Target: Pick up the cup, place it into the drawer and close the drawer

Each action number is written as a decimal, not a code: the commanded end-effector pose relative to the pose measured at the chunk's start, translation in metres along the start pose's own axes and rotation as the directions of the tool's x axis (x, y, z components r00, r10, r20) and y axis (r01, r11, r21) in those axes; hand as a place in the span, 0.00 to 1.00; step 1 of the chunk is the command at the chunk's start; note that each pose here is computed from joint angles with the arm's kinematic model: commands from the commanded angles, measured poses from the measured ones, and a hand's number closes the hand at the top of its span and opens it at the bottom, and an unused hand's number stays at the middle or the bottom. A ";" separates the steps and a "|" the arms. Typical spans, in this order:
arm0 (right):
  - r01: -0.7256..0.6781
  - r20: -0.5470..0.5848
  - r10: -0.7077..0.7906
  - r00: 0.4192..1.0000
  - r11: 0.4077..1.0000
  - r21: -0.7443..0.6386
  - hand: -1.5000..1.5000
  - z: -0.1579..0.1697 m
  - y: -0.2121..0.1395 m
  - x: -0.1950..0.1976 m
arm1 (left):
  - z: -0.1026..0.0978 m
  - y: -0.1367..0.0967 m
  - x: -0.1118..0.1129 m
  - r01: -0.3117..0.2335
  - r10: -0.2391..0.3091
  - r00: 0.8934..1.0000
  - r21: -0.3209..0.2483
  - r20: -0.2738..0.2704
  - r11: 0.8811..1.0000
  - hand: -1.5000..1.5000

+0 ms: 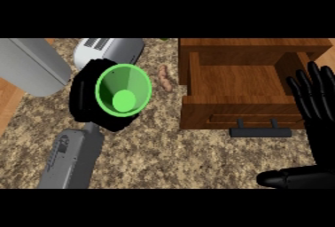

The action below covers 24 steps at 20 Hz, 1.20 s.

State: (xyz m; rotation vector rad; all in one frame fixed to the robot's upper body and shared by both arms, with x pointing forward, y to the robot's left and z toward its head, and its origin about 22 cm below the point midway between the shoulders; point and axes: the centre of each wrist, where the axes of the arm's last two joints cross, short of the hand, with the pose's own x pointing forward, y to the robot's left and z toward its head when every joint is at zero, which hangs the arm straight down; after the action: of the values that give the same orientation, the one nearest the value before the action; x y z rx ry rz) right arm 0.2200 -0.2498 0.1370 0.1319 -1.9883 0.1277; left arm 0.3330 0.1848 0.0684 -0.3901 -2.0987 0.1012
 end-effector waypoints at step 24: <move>-0.017 -0.002 0.017 1.000 1.000 0.008 0.00 0.010 -0.002 -0.009 | -0.131 -0.134 0.008 0.179 -0.187 0.977 -0.085 -0.102 0.980 1.00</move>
State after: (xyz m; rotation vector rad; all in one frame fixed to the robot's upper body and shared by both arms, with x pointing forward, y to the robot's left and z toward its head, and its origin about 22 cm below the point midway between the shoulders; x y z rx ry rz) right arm 0.2192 -0.2520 0.1309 0.1280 -1.9836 0.1352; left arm 0.4040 0.0681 0.1805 -0.2743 -2.0453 -0.0883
